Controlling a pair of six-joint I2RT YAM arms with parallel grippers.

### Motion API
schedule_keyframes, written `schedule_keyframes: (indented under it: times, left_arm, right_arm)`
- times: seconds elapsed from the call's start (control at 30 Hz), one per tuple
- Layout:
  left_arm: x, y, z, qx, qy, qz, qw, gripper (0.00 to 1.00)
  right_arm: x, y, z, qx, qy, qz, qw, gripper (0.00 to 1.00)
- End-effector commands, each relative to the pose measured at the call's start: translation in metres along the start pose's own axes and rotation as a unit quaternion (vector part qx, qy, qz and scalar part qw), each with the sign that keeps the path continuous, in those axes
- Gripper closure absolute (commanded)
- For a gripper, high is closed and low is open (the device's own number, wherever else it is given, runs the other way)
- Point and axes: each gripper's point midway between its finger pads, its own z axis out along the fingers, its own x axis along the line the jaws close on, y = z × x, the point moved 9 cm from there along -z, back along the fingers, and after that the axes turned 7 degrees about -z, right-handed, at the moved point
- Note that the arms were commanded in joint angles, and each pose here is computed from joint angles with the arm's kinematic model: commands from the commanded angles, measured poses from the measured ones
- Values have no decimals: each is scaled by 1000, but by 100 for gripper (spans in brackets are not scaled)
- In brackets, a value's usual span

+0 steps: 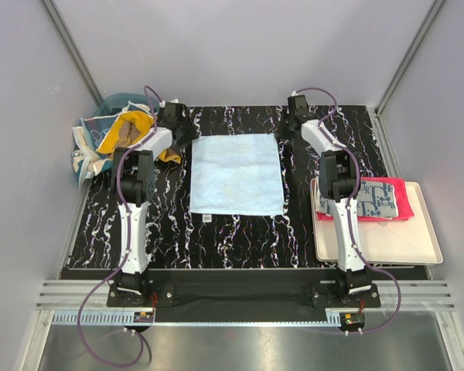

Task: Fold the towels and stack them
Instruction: Fold the towel

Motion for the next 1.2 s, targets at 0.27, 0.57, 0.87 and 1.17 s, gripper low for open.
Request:
schedule_keyframes:
  times: [0.27, 0.57, 0.87, 1.17]
  left_arm:
    - [-11, 14, -4, -21, -28, 2, 999, 60]
    - [-11, 13, -3, -18, -30, 2, 999, 62]
    - [-10, 12, -1, -15, -23, -2, 1000, 65]
    - [-9, 9, 0, -11, -22, -5, 1000, 68]
  right_arm:
    - [9, 36, -32, -63, 14, 22, 998, 71]
    - [-1, 43, -50, -96, -2, 51, 994, 71]
    - [10, 40, -46, -81, 69, 28, 994, 60]
    - [16, 26, -26, -42, 77, 5, 996, 55]
